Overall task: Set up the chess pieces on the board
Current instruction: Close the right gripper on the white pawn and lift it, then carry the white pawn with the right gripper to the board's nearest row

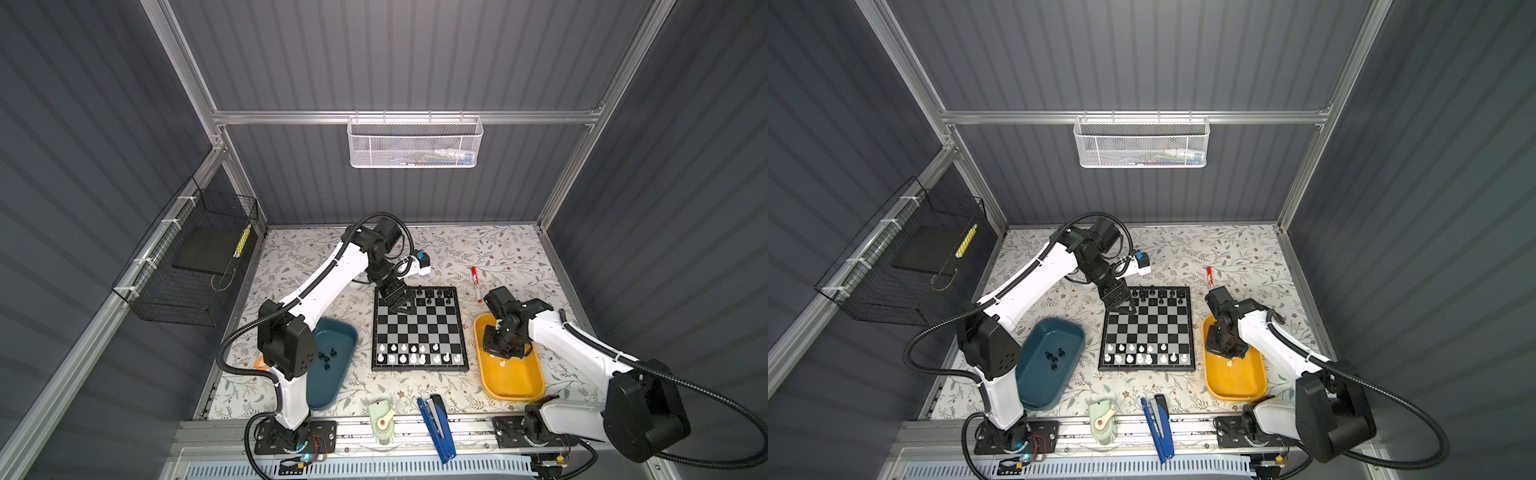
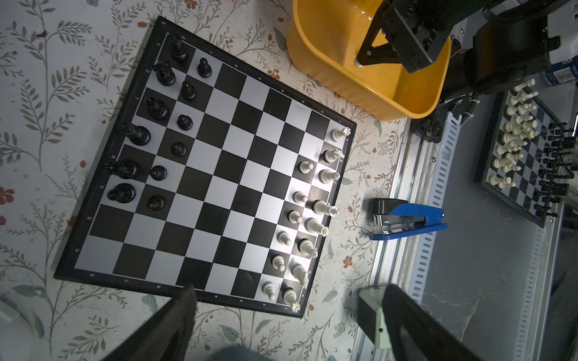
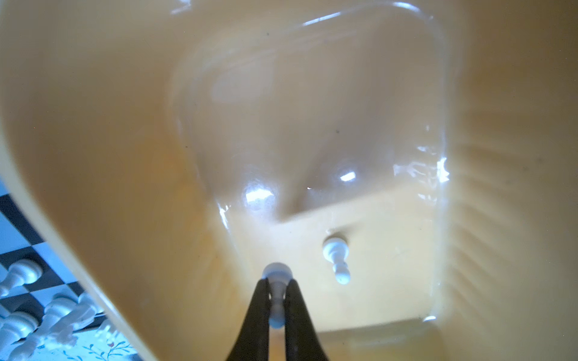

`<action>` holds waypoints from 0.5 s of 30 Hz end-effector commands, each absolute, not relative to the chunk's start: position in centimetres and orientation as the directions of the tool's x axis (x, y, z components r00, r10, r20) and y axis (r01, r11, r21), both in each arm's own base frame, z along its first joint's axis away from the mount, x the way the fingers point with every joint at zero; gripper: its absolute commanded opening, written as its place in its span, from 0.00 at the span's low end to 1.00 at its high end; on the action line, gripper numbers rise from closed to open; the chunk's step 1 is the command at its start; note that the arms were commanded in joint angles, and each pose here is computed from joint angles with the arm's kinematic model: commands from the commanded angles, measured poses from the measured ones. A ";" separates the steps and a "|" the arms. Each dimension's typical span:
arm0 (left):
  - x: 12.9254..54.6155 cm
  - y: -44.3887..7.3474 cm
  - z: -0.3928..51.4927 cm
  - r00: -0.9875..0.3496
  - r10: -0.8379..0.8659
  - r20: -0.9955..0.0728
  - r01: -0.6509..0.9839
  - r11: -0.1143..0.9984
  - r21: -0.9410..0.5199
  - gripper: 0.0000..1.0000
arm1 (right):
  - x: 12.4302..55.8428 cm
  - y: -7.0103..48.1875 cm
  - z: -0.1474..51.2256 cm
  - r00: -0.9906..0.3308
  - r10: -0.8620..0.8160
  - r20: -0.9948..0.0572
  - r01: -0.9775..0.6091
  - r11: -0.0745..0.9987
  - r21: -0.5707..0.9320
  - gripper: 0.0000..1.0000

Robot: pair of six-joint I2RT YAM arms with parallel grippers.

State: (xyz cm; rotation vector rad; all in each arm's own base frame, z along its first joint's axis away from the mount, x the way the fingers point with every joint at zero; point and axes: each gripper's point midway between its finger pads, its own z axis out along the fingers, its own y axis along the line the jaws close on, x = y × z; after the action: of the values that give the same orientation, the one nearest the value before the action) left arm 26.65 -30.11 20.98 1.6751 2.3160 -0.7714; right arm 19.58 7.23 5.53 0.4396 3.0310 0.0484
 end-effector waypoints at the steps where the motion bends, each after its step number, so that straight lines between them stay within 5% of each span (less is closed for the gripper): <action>1: 25.9 -30.2 20.3 -0.349 0.848 -0.399 0.918 0.224 -0.326 0.94 | 19.6 7.3 6.4 -0.954 0.289 -0.082 0.287 0.957 0.035 0.09; 15: 25.7 -30.1 20.1 -0.339 0.856 -0.391 0.923 0.222 -0.314 0.94 | 20.0 7.6 7.6 -0.961 0.257 -0.104 0.257 0.966 0.015 0.09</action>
State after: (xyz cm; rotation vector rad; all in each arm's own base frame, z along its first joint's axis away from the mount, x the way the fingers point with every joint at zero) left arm 26.34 -30.41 20.68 1.6973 2.3150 -0.7566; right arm 19.87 7.78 6.70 0.3893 3.0214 0.0274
